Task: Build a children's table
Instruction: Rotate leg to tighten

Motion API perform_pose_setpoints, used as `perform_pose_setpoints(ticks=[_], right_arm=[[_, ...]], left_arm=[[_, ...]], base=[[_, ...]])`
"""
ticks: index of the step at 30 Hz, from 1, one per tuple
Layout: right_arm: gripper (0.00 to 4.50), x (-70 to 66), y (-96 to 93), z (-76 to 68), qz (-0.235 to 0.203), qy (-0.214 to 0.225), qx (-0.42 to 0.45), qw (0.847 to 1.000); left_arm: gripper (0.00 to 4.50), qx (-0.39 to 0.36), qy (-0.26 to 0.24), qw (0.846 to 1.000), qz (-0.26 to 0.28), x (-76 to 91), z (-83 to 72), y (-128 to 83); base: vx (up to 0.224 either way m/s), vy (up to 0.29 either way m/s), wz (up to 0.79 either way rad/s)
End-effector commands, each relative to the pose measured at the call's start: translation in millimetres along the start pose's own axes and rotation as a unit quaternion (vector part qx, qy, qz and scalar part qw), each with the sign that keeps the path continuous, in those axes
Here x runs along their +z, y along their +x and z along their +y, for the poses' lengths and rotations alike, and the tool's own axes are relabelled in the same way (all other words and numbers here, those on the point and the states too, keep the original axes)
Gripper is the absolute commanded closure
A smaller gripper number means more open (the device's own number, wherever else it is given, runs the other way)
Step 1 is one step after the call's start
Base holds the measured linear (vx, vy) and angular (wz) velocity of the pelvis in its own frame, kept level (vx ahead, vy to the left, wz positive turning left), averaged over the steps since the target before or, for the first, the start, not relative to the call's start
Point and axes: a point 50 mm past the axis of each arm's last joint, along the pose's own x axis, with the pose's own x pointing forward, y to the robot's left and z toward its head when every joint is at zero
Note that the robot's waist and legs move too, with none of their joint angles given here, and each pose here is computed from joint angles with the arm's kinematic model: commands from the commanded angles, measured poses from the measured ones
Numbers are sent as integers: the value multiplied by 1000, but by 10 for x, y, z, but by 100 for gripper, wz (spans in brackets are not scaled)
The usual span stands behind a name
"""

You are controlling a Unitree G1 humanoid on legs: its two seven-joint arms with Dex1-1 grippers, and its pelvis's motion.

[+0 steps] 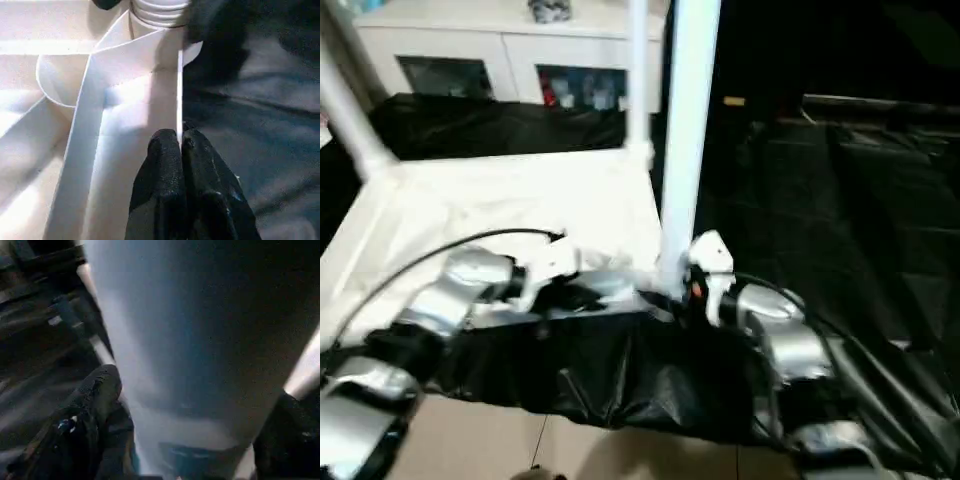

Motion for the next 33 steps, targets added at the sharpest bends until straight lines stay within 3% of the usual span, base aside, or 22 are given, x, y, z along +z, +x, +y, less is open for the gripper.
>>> perform_pose_setpoints(ticks=[1, 8, 9, 19, 26, 30, 33], right_arm=[[79, 85, 207, 265, -1, -20, 125, 992], [79, 45, 130, 293, 28, -27, 158, 987], [101, 44, 124, 297, 30, -26, 160, 986], [170, -11, 117, 371, 42, -20, 165, 985], [181, -38, 128, 385, 39, -11, 157, 987], [182, -46, 245, 325, 5, 15, 82, 996], [183, -66, 302, 291, 2, 20, 46, 999]], left_arm=[[450, -13, 25, 999, -20, 128, -13, 58], [450, -16, 27, 999, -10, 96, 8, -31], [450, -16, 27, 999, -9, 95, 10, -35], [450, -29, 26, 999, -14, 109, -23, 14], [450, -28, 23, 999, -13, 97, -23, 16], [450, 3, 8, 1000, -14, 123, 23, 92], [450, 21, 5, 1000, -12, 151, 52, 146]], base=[[0, 0, 0], [0, 0, 0], [0, 0, 0], [0, 0, 0], [0, 0, 0], [0, 0, 0], [0, 0, 0]])
